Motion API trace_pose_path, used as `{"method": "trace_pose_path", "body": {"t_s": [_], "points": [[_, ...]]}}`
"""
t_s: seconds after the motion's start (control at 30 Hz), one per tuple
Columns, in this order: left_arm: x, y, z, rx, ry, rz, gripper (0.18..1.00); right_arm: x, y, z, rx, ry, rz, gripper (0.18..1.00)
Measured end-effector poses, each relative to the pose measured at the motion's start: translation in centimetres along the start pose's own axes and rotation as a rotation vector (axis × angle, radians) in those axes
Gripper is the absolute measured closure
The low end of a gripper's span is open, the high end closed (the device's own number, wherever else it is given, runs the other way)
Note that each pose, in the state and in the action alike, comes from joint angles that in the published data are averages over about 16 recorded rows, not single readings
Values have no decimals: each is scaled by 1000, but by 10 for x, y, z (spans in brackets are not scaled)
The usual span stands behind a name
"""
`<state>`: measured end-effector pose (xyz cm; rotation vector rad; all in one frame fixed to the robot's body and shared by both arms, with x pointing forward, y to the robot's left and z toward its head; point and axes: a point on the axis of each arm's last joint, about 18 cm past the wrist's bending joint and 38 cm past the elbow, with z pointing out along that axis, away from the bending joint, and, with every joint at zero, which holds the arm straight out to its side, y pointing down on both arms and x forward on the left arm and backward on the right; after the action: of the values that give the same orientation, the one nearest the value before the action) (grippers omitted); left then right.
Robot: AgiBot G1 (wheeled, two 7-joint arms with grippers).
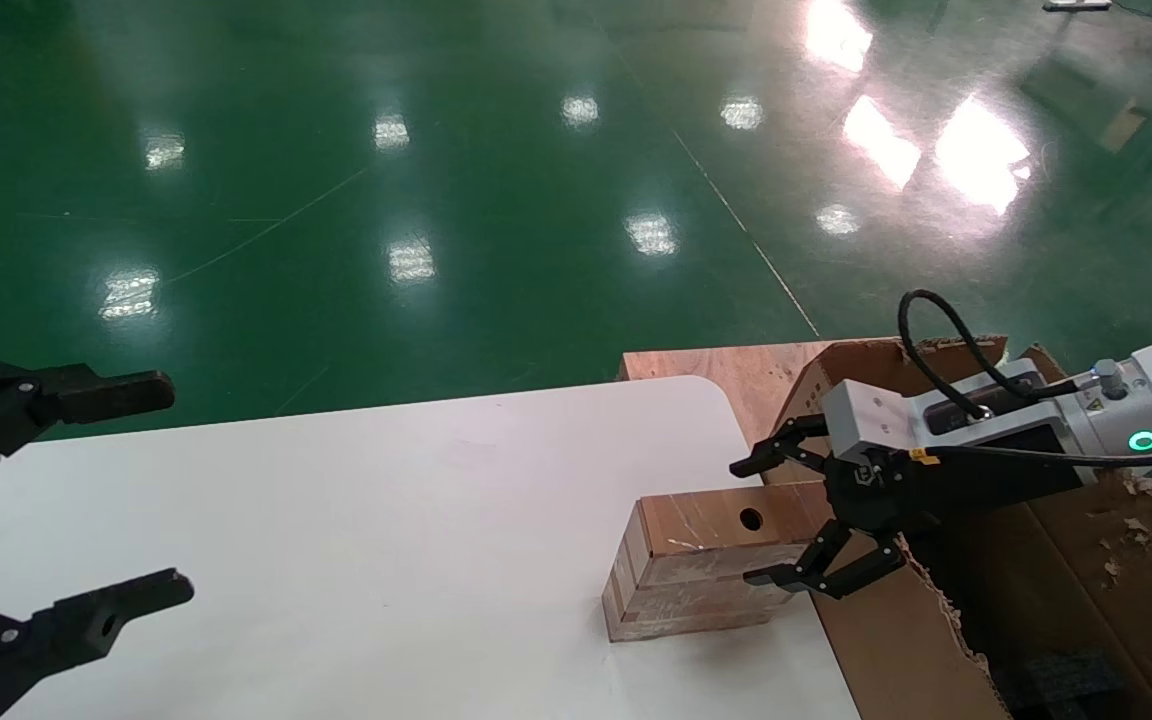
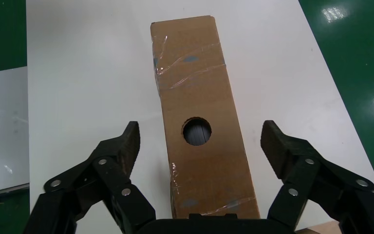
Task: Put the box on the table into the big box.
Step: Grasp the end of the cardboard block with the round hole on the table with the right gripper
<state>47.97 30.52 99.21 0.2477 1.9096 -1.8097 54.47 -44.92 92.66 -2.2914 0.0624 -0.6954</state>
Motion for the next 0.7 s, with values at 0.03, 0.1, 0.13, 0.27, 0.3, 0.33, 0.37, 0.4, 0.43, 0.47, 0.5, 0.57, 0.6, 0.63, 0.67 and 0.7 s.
{"method": "trace_pose_path", "body": {"t_s": [0.03, 0.1, 0.13, 0.27, 0.3, 0.33, 0.37, 0.4, 0.43, 0.47, 0.5, 0.57, 0.6, 0.63, 0.67, 0.7], "points": [[0, 0, 0, 0, 0, 0, 242, 0, 0, 0, 0, 0, 0, 254], [0, 0, 0, 0, 0, 0, 267, 0, 0, 0, 0, 0, 0, 280], [0, 0, 0, 0, 0, 0, 279, 0, 0, 0, 0, -1, 0, 293], [0, 0, 0, 0, 0, 0, 336, 0, 0, 0, 0, -1, 0, 365], [0, 0, 0, 0, 0, 0, 355, 0, 0, 0, -1, -1, 0, 385], [0, 0, 0, 0, 0, 0, 373, 0, 0, 0, -1, -1, 0, 406], [0, 0, 0, 0, 0, 0, 388, 0, 0, 0, -1, -1, 0, 421], [0, 0, 0, 0, 0, 0, 413, 0, 0, 0, -1, -1, 0, 437], [0, 0, 0, 0, 0, 0, 438, 0, 0, 0, -1, -1, -1, 462], [0, 0, 0, 0, 0, 0, 463, 0, 0, 0, -1, -1, -1, 486], [0, 0, 0, 0, 0, 0, 488, 0, 0, 0, -1, -1, -1, 511], [0, 0, 0, 0, 0, 0, 531, 0, 0, 0, -1, -1, 0, 548], [0, 0, 0, 0, 0, 0, 550, 0, 0, 0, -1, -1, 0, 567], [0, 0, 0, 0, 0, 0, 577, 0, 0, 0, 1, -1, 2, 586], [0, 0, 0, 0, 0, 0, 604, 0, -1, 0, 4, 0, 7, 606], [0, 0, 0, 0, 0, 0, 631, 0, -2, 0, 11, 1, 14, 625]]}}
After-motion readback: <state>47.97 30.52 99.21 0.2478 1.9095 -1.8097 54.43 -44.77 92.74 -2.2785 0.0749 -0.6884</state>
